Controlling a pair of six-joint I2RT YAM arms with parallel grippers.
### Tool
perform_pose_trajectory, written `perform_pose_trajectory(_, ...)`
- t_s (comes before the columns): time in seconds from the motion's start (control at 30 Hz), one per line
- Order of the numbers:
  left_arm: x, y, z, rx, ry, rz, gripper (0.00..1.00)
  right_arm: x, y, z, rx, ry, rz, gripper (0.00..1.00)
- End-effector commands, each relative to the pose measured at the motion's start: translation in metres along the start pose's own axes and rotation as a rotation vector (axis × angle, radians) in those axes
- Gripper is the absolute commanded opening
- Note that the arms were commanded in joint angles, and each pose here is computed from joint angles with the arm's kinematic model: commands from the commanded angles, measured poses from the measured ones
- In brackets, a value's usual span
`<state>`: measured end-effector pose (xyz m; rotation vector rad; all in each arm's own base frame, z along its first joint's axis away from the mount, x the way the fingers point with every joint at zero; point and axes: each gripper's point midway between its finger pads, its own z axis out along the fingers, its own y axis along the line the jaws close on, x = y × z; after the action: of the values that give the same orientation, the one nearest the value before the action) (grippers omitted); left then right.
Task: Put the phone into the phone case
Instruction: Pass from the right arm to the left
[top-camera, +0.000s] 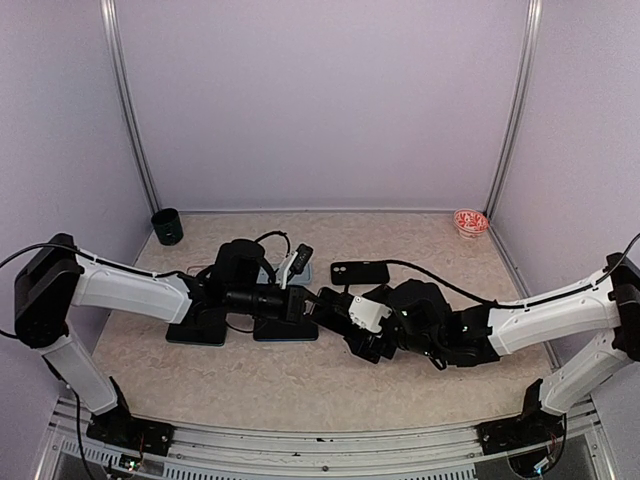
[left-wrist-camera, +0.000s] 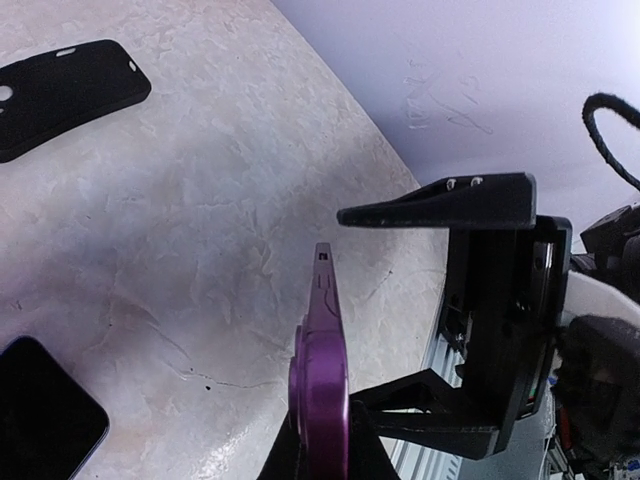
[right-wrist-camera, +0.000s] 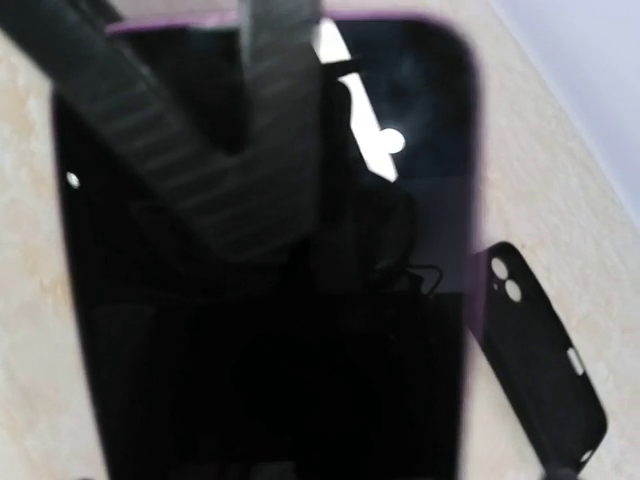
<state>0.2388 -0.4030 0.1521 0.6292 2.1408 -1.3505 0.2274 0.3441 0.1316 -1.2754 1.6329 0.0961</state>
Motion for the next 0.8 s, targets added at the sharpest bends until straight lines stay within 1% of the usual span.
perform_pose_trajectory(0.0, -0.012, -0.014, -0.007, 0.049, -0.070, 0.038, 0.00, -0.024, -0.014, -0.016, 0.040, -0.089, 0.063, 1.00)
perform_pose_trajectory(0.17, -0.025, -0.031, -0.026, 0.085, -0.153, 0.105, 0.00, -0.038, -0.027, -0.031, 0.065, -0.135, 0.136, 1.00)
perform_pose_trajectory(0.37, -0.040, -0.052, -0.055, 0.121, -0.274, 0.185, 0.00, -0.061, -0.027, -0.051, -0.006, -0.233, 0.225, 1.00)
perform_pose_trajectory(0.47, -0.045, -0.061, -0.067, 0.142, -0.323, 0.208, 0.00, -0.078, -0.031, -0.065, -0.037, -0.302, 0.300, 1.00)
perform_pose_trajectory(0.6, -0.050, -0.072, -0.083, 0.172, -0.385, 0.239, 0.00, -0.103, -0.037, -0.091, -0.090, -0.432, 0.385, 1.00)
perform_pose_trajectory(0.67, -0.051, -0.077, -0.088, 0.188, -0.402, 0.253, 0.00, -0.114, -0.043, -0.105, -0.106, -0.502, 0.440, 1.00)
perform_pose_trajectory(0.77, -0.051, -0.086, -0.092, 0.230, -0.410, 0.277, 0.00, -0.122, -0.051, -0.118, -0.123, -0.560, 0.520, 1.00)
